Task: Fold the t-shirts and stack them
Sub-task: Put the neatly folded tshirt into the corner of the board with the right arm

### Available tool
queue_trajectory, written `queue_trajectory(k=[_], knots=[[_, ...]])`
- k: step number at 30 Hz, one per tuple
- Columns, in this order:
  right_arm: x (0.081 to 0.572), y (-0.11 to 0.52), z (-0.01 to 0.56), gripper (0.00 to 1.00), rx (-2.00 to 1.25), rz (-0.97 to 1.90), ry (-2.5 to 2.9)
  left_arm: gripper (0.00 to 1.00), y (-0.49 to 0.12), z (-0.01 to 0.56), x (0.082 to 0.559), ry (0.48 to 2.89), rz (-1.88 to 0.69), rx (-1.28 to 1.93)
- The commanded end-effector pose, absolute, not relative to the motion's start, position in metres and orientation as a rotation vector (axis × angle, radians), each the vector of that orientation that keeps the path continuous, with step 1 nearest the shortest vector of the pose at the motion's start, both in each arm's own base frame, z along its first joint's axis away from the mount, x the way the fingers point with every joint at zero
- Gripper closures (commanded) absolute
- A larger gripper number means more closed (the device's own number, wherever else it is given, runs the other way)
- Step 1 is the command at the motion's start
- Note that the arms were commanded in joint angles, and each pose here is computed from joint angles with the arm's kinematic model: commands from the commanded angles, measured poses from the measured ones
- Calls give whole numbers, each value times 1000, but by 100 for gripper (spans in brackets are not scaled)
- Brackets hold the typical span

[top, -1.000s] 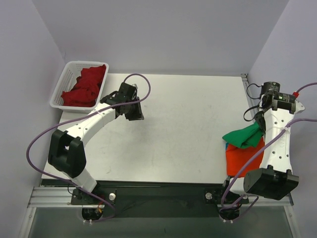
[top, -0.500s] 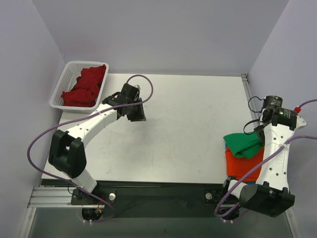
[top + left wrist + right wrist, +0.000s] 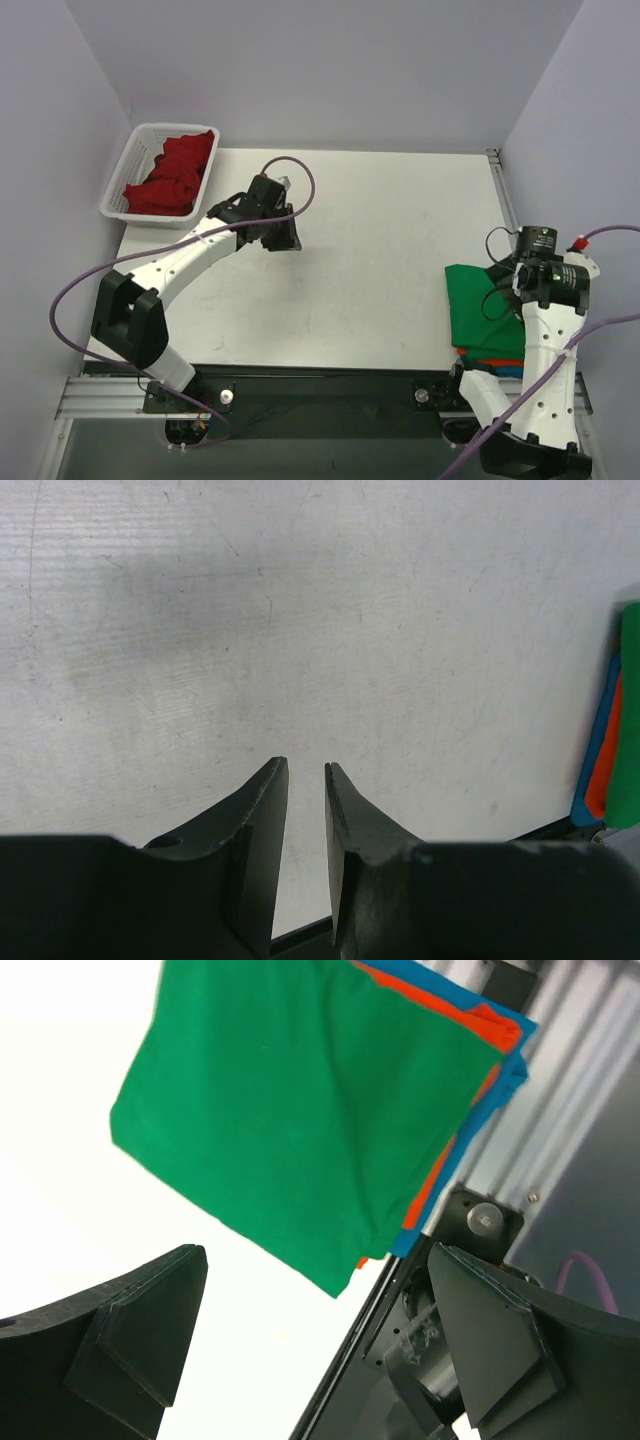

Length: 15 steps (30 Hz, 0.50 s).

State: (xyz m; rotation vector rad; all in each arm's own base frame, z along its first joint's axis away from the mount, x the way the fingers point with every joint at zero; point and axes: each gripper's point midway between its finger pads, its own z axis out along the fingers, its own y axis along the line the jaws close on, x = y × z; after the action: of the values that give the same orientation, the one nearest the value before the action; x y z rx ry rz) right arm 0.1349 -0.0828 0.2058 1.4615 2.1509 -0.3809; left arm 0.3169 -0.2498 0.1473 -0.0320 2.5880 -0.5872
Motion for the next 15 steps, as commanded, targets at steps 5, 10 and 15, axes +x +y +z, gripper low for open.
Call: queue_trajectory(k=[5,10,15], knots=[[182,-38,199,0,1077,-358,2301,67,-249,187,308,2456,-689,-19],[207,8,180,0,800,-277,2339,67,-231,189,289,2422,-663,-4],[226,69,174,0,531,-132,2301,66,-211,184,269,2397,-625,0]])
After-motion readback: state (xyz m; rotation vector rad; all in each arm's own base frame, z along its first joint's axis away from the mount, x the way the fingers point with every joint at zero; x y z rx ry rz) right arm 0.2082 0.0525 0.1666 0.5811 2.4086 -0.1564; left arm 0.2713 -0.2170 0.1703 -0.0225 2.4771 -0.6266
